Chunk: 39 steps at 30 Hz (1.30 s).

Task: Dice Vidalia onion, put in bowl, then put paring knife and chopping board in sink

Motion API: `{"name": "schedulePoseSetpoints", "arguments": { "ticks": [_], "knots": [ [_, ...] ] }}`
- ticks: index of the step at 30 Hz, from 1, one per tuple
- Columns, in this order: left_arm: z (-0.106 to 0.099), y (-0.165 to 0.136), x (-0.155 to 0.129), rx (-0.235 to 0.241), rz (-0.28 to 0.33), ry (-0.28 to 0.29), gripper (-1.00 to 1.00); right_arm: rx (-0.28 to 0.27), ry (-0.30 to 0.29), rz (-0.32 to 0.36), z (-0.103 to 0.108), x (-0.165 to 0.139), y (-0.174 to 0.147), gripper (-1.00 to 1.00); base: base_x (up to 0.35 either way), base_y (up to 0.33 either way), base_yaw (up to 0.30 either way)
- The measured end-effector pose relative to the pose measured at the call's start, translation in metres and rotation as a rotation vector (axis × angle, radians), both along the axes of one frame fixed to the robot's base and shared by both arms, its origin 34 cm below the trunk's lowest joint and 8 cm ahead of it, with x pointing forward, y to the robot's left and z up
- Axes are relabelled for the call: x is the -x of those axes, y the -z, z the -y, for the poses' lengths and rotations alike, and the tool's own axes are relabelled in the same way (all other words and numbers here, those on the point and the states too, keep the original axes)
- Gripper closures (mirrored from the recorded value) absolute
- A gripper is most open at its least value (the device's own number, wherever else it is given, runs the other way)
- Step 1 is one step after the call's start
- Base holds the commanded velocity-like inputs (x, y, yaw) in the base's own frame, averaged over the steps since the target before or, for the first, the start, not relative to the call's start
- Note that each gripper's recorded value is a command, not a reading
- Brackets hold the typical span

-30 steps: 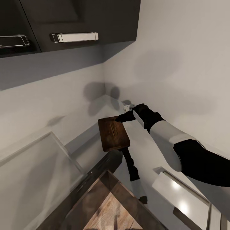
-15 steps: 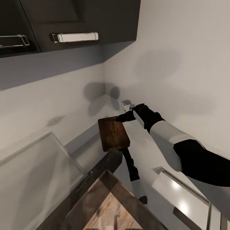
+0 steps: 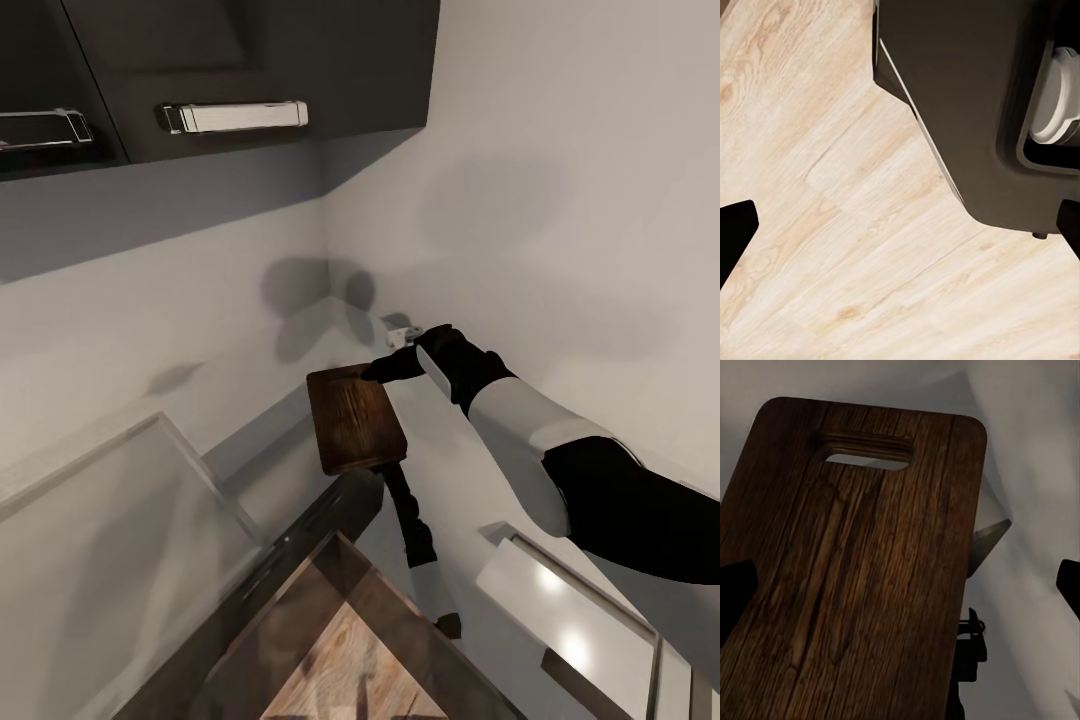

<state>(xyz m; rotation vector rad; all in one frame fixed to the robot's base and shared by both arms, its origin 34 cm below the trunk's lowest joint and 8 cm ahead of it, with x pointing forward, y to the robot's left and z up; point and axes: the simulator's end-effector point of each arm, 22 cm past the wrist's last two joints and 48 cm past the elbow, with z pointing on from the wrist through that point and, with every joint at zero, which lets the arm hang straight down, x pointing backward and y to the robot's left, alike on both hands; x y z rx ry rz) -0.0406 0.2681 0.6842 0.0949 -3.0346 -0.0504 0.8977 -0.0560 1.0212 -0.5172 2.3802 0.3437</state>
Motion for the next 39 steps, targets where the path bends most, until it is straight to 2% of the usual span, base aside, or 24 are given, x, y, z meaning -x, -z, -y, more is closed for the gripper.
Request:
{"name": "schedulePoseSetpoints", "arguments": {
  "ticks": [39],
  "knots": [
    [0.0008,0.0001,-0.0004,0.001,0.001,-0.001,-1.00,0.017,-0.002,0.004,0.0025,-0.0005,0.0009,-1.00,0.000,0.000,0.000]
  ]
}}
